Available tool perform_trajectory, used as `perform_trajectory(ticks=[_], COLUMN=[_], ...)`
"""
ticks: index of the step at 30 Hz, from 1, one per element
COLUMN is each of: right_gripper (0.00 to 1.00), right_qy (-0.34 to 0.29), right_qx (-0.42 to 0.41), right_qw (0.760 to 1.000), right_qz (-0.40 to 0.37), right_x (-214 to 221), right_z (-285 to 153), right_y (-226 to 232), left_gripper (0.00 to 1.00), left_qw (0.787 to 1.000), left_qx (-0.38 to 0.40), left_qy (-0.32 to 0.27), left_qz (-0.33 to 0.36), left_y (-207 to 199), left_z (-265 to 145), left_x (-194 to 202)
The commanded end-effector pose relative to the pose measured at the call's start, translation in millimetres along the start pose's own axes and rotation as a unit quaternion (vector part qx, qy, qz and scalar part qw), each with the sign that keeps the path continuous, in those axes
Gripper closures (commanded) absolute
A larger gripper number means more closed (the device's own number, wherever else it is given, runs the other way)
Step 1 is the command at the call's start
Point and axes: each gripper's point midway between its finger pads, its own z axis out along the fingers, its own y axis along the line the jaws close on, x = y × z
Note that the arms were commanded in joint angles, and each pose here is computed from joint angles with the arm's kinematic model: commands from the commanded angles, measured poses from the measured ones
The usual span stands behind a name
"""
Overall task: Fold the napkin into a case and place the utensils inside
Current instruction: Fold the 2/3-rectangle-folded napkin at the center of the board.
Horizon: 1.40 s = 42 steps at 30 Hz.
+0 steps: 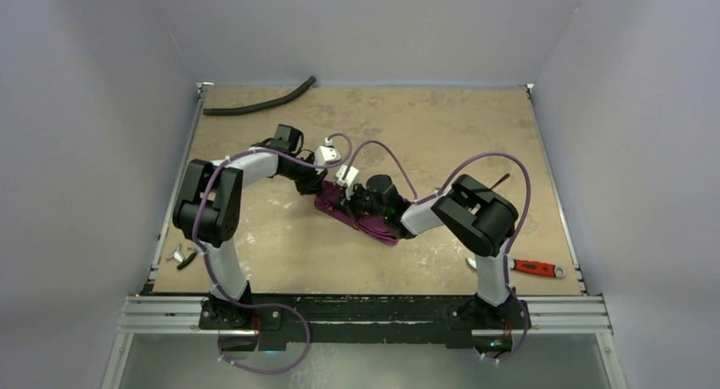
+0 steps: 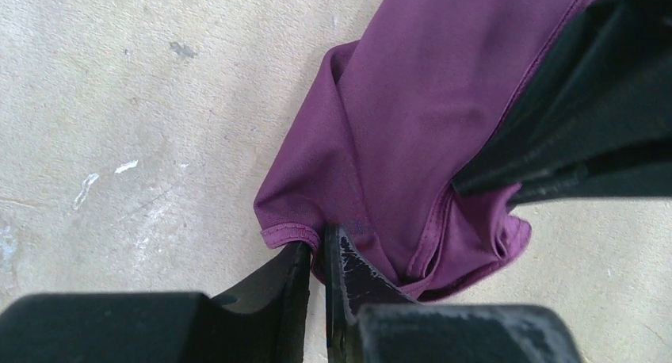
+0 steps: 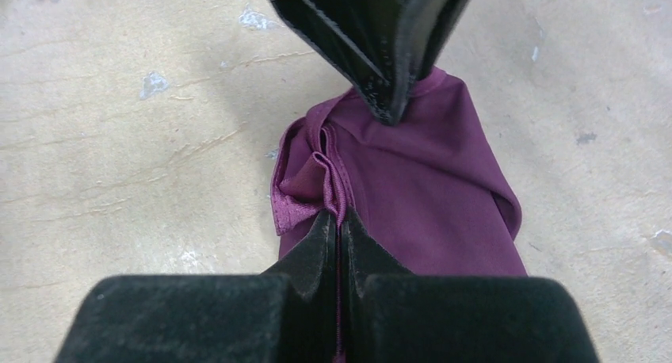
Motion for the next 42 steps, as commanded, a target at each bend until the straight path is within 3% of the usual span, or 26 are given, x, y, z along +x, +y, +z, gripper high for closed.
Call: perform_trajectory(ticks=[1,8,15,19,29,36,42], right_gripper=[1.00,1.00,1.00,1.00,1.00,1.00,1.00], right_qy=[-0.002,0.030,0.051,0.056,0.059,0.063,0.069], right_qx=[-0.035,-0.103,-0.125,-0.130,-0.139,-0.147,-0.160], right_qw=[0.995,0.979,0.968,0.965,0.961,0.959,0.956], right_qz=[0.094,0.172,0.213,0.221,0.230,0.233,0.236], right_x=[-6.2,7.9,28.4,32.1,33.0,36.0,41.2], right_z=[-1.1,6.2,2.8,1.3,1.1,-0.4,-1.5], right_y=[-7.1,-1.2,3.9,4.6,2.0,3.5,6.9], left_gripper=[0.90,0.88,0.58,0.48,0.45,0.45,0.45], left_qw=[0.983,0.985,0.989,0.993,0.984,0.986,0.989], left_qx=[0.074,0.070,0.061,0.061,0.154,0.149,0.124], left_qy=[0.154,0.148,0.125,0.101,0.083,0.040,0.031], left_qz=[-0.070,-0.062,-0.050,-0.027,0.043,0.057,0.077], left_y=[-56.2,-53.6,-45.5,-39.8,-69.2,-66.8,-76.7], left_z=[5.9,4.8,-7.2,-27.5,-61.5,-62.3,-33.9], left_x=[92.2,87.4,61.9,35.6,9.5,-18.5,-19.2])
